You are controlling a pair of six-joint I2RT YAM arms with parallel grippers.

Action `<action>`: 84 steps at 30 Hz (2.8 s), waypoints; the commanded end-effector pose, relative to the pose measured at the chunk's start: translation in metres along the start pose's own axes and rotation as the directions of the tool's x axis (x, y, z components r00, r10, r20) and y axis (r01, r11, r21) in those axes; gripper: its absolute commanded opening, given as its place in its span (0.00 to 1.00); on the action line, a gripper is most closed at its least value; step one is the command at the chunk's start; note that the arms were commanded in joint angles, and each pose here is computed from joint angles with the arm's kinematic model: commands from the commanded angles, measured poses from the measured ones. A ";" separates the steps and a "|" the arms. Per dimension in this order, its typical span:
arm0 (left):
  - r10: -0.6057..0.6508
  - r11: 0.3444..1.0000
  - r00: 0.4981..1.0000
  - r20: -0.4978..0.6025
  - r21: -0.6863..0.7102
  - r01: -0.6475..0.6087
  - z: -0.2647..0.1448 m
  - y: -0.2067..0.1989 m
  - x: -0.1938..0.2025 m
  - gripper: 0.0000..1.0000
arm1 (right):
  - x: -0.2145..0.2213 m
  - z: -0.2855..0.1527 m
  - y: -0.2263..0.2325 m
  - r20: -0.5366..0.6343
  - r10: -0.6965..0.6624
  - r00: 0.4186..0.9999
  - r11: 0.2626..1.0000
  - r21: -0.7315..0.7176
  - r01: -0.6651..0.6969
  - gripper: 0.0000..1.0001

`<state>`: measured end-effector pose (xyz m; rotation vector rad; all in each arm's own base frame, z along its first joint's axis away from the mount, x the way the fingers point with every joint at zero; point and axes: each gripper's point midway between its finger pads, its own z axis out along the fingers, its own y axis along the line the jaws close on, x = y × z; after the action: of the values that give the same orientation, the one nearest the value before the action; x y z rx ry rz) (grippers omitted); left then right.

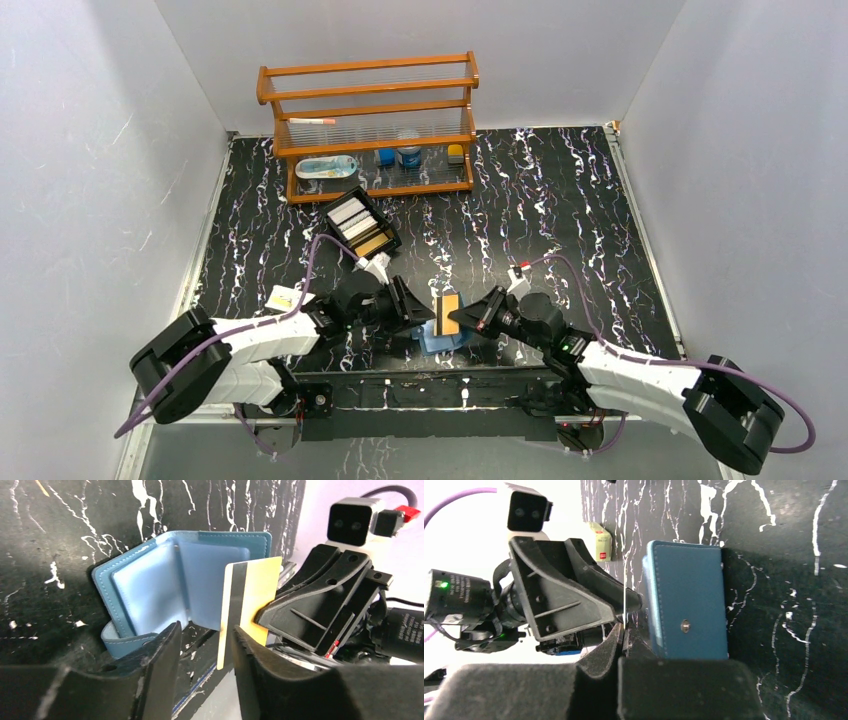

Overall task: Put the credit cards into the card holder
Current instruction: Pick up the credit card from the card box, then adjust the card holder at the center of the board.

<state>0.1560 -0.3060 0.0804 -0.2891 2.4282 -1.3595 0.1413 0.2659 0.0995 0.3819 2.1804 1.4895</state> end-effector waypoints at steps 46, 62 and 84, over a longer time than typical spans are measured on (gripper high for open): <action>0.307 0.917 0.945 -0.110 -0.232 -0.325 0.003 0.007 0.015 0.00 | -0.032 -0.002 0.020 -0.106 -0.345 0.933 0.847 0.393 0.358 0.00; 0.331 0.871 0.928 -0.170 -0.324 -0.370 -0.005 0.040 0.022 0.00 | -0.037 -0.016 -0.035 -0.145 -0.415 0.898 0.738 0.524 0.426 0.00; 0.373 0.835 0.905 -0.206 -0.351 -0.424 -0.013 0.017 0.013 0.00 | -0.046 -0.032 0.019 -0.123 -0.423 0.898 0.772 0.470 0.428 0.00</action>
<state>0.1378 -0.2913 0.0612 0.1877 2.6518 -0.7638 0.1587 0.2097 0.0986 0.0271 2.4857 0.5743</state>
